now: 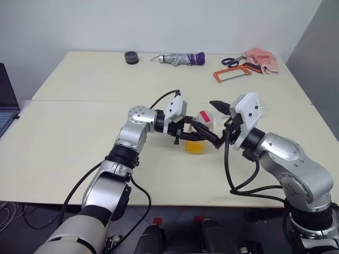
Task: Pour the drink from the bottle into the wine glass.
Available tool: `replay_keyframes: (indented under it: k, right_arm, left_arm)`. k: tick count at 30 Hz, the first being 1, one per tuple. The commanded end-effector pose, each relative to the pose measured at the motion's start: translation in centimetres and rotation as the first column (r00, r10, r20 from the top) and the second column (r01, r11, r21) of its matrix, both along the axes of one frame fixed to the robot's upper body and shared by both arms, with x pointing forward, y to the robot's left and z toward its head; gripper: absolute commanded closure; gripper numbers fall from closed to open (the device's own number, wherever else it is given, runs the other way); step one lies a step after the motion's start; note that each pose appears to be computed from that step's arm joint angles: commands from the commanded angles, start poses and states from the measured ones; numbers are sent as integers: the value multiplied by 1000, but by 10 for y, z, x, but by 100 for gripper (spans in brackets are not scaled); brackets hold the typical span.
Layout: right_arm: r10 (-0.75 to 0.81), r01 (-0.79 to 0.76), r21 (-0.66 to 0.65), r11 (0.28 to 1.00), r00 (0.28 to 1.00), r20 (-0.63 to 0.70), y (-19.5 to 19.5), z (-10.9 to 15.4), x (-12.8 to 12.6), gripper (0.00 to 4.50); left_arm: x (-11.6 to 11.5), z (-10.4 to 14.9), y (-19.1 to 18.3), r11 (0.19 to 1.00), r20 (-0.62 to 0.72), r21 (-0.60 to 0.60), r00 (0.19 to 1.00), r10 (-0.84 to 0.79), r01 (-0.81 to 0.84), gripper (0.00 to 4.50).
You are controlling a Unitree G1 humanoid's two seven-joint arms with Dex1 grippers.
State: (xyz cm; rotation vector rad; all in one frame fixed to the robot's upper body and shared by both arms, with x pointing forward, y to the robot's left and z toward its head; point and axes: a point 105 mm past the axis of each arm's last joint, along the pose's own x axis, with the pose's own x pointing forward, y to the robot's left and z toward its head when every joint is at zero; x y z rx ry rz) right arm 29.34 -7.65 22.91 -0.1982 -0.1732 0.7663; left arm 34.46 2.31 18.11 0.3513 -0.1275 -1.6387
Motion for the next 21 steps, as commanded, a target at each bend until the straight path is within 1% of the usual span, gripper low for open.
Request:
replay_keyframes:
  k: [1, 10, 21]
  right_arm:
    - [-21, 19, 38, 999, 998, 54, -7, 13, -4, 15]
    - [7, -7, 55, 998, 1000, -1, -13, 7, -14, 15]
    - [34, -32, 53, 998, 999, -22, -12, 7, -17, 15]
  left_arm:
    - [0, 18, -2, 999, 55, -44, 998, -10, 13, 272]
    - [2, 17, 1, 999, 51, -41, 999, 0, 2, 272]
    - [3, 18, 3, 999, 51, -41, 999, 6, -4, 272]
